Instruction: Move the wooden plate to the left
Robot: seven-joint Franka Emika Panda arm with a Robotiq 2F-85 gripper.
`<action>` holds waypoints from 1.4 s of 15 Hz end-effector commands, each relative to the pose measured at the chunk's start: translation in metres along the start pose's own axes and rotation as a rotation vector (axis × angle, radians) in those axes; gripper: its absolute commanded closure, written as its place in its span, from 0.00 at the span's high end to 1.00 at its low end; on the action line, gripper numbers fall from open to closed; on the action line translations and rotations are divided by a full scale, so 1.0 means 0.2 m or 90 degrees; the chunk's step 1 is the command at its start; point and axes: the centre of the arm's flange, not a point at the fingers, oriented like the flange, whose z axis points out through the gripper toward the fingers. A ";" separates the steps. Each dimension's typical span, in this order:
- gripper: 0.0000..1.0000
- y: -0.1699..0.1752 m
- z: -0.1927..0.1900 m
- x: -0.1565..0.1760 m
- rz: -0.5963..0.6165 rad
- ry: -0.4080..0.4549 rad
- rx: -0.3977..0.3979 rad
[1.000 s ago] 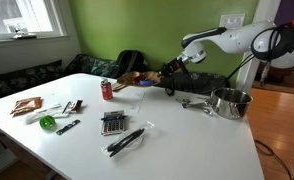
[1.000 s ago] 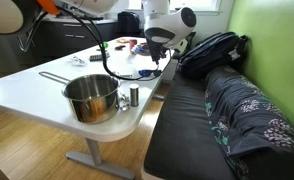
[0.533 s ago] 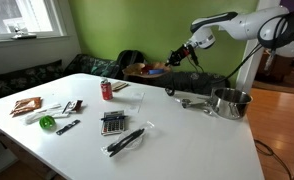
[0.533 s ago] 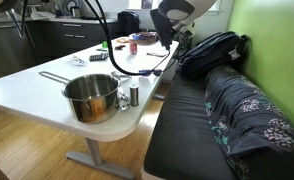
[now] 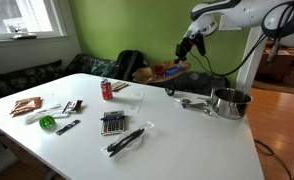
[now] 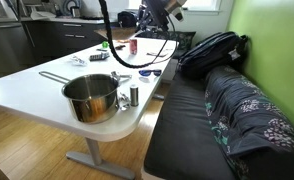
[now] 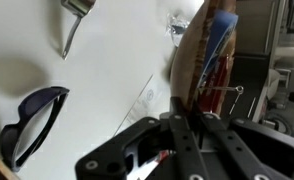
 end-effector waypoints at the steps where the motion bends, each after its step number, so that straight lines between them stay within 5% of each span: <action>1: 0.02 -0.20 0.27 -0.15 -0.057 -0.113 -0.030; 6: 0.02 -0.31 0.59 -0.17 -0.133 -0.267 -0.065; 7: 0.02 -0.23 0.51 0.04 -0.105 -0.213 -0.058; 8: 0.10 -0.24 0.56 0.04 -0.110 -0.227 -0.063; 11: 0.10 -0.24 0.56 0.05 -0.110 -0.221 -0.067; 12: 0.02 -0.22 0.54 0.04 -0.107 -0.219 -0.067; 21: 0.02 -0.36 0.78 -0.02 -0.367 -0.401 0.008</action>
